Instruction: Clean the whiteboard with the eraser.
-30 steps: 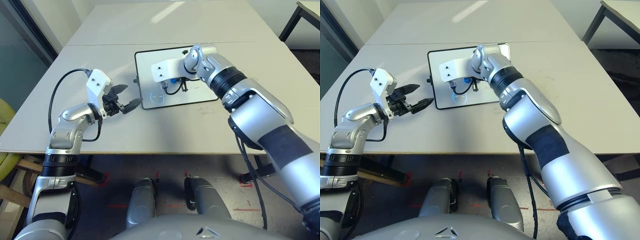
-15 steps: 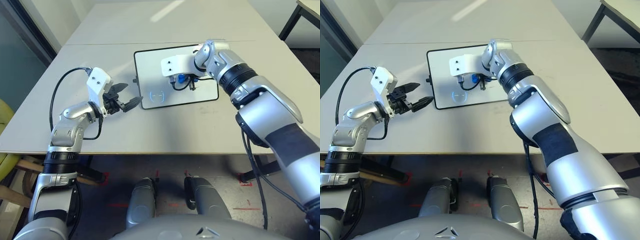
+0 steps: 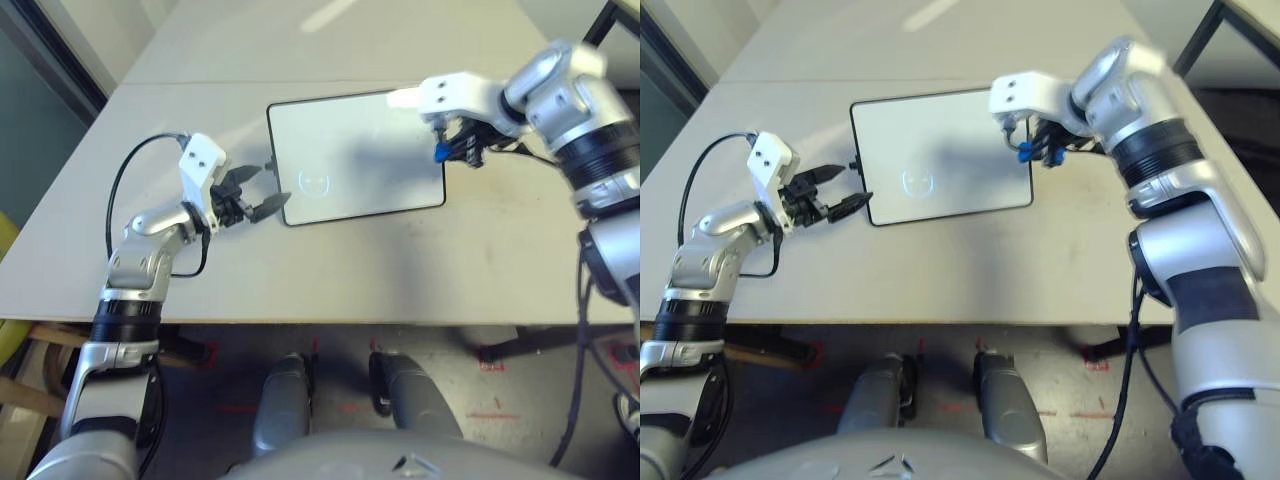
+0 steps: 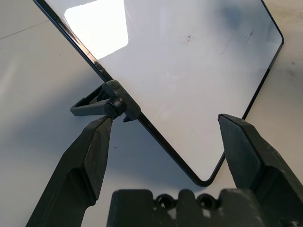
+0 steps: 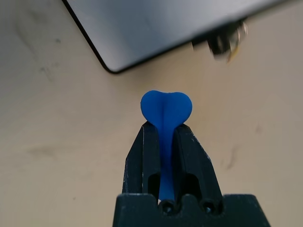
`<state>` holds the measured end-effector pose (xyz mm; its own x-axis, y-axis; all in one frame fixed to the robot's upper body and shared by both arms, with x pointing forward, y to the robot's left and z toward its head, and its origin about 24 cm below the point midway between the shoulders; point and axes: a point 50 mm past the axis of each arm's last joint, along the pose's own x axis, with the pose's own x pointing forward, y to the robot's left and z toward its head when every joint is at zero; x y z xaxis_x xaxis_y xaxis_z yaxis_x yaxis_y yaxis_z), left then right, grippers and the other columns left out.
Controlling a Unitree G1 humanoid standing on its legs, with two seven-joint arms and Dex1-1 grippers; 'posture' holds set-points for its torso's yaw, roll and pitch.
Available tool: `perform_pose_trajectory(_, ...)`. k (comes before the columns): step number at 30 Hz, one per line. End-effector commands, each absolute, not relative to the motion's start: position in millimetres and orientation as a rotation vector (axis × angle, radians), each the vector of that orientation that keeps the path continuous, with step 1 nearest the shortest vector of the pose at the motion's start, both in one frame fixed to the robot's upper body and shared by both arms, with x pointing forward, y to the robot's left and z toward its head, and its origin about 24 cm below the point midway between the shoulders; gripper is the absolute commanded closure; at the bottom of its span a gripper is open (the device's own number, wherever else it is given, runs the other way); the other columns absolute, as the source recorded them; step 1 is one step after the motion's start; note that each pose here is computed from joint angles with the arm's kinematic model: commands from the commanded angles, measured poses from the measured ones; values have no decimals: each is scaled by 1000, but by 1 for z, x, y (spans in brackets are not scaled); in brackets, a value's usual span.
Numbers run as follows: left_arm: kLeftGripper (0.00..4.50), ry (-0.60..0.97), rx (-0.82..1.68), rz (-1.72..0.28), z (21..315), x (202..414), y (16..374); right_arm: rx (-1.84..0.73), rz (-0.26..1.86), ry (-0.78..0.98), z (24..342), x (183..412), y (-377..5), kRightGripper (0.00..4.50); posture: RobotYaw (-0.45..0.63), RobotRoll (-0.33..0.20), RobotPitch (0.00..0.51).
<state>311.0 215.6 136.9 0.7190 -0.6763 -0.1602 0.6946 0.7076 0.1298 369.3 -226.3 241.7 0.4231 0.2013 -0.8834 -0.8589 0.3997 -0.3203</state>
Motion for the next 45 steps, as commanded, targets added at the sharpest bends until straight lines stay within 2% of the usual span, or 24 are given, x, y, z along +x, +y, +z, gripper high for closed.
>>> perform_pose_trajectory(1, 0, 111, 198, -771, 136, 312, 216, -710, 665, 971, 228, 367, -253, 4376, -70, 0, 117)
perform_pose_trajectory(4, 0, 113, 201, -775, 136, 313, 217, -536, 562, 1010, 216, 368, -266, 4376, -77, 0, 117)
perform_pose_trajectory(12, 0, 115, 211, -783, 137, 316, 216, -188, 366, 914, 196, 378, -262, 4376, -74, 0, 116)
perform_pose_trajectory(23, 0, 122, 221, -773, 139, 313, 222, -89, 251, 907, 176, 381, -254, 4376, -57, 0, 121)
perform_pose_trajectory(36, 0, 127, 232, -765, 141, 312, 225, -61, 219, 951, 144, 379, -245, 4376, -51, 0, 120)
perform_pose_trajectory(39, 0, 127, 236, -764, 143, 312, 226, -45, 205, 943, 143, 379, -244, 3386, -52, 0, 119)
perform_pose_trajectory(42, 0, 127, 242, -763, 144, 312, 227, -53, 216, 917, 148, 381, -245, 2212, -54, 0, 118)
perform_pose_trajectory(45, 0, 122, 244, -753, 146, 312, 228, -70, 211, 832, 159, 387, -248, 1146, -50, 0, 119)
